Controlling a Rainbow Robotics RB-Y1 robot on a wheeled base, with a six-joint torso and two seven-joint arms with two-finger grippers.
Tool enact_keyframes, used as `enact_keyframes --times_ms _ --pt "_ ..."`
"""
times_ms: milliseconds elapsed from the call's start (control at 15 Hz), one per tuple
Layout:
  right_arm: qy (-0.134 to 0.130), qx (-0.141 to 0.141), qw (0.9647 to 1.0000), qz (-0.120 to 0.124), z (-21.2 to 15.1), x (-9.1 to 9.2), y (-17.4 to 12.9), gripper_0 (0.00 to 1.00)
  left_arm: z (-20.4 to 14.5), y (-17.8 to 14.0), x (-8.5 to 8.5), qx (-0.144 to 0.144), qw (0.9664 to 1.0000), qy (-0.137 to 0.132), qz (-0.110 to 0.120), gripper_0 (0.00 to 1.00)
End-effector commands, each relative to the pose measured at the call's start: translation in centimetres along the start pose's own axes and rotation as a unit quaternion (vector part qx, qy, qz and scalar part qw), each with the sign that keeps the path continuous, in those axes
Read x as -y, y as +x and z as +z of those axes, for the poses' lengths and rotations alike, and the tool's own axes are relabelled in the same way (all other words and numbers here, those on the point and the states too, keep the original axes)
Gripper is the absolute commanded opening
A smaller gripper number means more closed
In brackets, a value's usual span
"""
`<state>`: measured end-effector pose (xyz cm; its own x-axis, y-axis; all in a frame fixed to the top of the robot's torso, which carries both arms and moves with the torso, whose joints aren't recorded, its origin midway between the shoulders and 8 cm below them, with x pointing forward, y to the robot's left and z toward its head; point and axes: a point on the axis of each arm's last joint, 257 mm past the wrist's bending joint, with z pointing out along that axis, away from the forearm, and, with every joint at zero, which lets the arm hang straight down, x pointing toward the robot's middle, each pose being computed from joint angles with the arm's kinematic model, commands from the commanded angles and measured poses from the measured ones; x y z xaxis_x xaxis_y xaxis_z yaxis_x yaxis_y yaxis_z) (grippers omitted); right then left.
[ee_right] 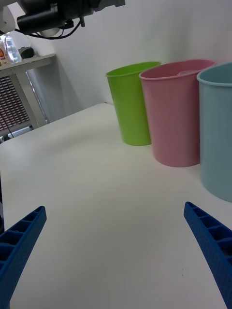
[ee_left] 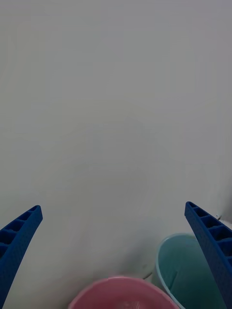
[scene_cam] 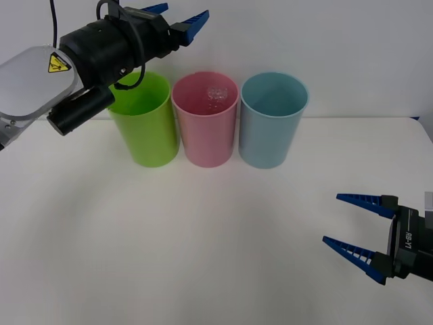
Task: Put cans in the blue bin and PET bottles in the pink bin and trash in the green bin.
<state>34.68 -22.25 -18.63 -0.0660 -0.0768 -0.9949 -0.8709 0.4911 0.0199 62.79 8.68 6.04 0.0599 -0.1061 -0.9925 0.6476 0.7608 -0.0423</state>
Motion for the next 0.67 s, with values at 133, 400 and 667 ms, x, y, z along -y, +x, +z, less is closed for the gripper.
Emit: enact_keyframes --times_ms 133,400,667 --pt "0.0 0.0 1.0 0.0 0.0 0.0 0.0 0.98 -4.2 0.0 0.3 -0.014 0.9998 0.013 -0.008 1.0" --pt "0.0 0.0 1.0 0.0 0.0 0.0 0.0 0.98 -9.4 1.0 0.1 -0.047 0.9981 0.039 0.003 1.0" --pt "0.0 0.0 1.0 0.0 0.0 0.0 0.0 0.98 -15.0 2.5 -0.2 -0.075 0.9959 0.049 0.017 1.0"
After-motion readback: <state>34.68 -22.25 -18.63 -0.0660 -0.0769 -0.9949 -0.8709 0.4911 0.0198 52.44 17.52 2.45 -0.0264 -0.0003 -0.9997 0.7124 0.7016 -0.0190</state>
